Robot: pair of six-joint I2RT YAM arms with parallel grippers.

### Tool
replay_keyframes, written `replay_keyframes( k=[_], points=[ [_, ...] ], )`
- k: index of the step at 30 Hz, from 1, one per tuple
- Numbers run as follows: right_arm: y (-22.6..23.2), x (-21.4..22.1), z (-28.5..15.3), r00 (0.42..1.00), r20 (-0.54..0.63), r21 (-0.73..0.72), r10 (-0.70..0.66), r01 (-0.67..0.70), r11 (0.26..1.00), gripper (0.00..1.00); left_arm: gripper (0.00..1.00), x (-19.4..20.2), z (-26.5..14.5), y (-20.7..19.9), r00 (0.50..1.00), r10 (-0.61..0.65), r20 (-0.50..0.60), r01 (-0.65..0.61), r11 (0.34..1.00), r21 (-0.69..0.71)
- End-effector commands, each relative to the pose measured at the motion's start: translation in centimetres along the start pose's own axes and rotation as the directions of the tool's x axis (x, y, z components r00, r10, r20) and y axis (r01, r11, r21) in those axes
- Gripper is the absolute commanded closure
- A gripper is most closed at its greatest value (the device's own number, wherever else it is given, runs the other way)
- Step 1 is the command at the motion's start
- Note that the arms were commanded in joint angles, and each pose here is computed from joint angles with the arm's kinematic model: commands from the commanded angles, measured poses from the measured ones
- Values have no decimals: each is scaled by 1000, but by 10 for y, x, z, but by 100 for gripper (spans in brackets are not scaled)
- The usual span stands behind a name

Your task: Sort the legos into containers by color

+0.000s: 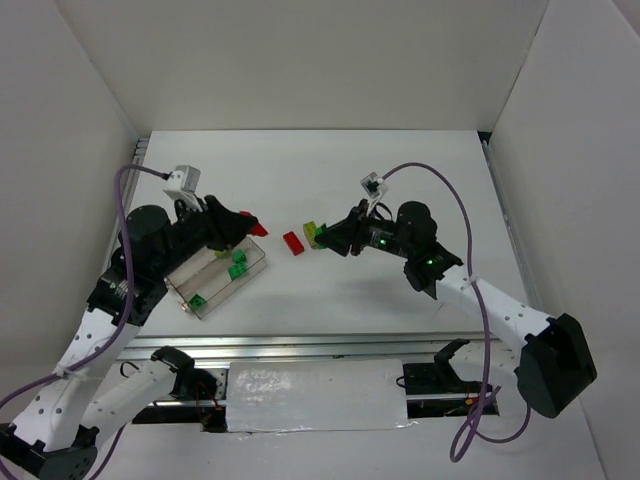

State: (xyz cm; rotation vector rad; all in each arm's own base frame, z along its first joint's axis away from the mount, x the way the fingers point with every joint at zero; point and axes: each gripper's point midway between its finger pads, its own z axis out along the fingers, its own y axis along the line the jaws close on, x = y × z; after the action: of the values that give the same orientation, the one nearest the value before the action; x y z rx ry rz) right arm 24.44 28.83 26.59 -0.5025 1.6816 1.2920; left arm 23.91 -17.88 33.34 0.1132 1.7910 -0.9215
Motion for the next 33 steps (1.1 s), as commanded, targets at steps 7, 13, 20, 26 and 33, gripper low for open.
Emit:
replay_keyframes(
  k=[7, 13, 20, 26, 33],
  points=[
    [-24, 59, 126, 970, -241, 354, -18, 105, 929, 100, 100, -46, -95, 154, 970, 20, 243, 205, 470, -859],
    [-55, 90, 201, 944, -328, 476, 15, 151, 867, 100, 100, -75, -98, 177, 953, 13, 301, 275, 374, -886],
    [-64, 117, 229, 921, -389, 450, 27, 164, 878, 83, 100, -91, -62, 205, 942, -61, 329, 325, 394, -860],
    [-65, 121, 230, 909, -416, 430, 7, 190, 883, 31, 100, -96, -42, 220, 932, -70, 356, 352, 408, -842],
    [-32, 73, 213, 939, -343, 396, -31, 175, 901, 13, 97, -91, -15, 246, 933, -82, 350, 352, 410, -841]
  ],
)
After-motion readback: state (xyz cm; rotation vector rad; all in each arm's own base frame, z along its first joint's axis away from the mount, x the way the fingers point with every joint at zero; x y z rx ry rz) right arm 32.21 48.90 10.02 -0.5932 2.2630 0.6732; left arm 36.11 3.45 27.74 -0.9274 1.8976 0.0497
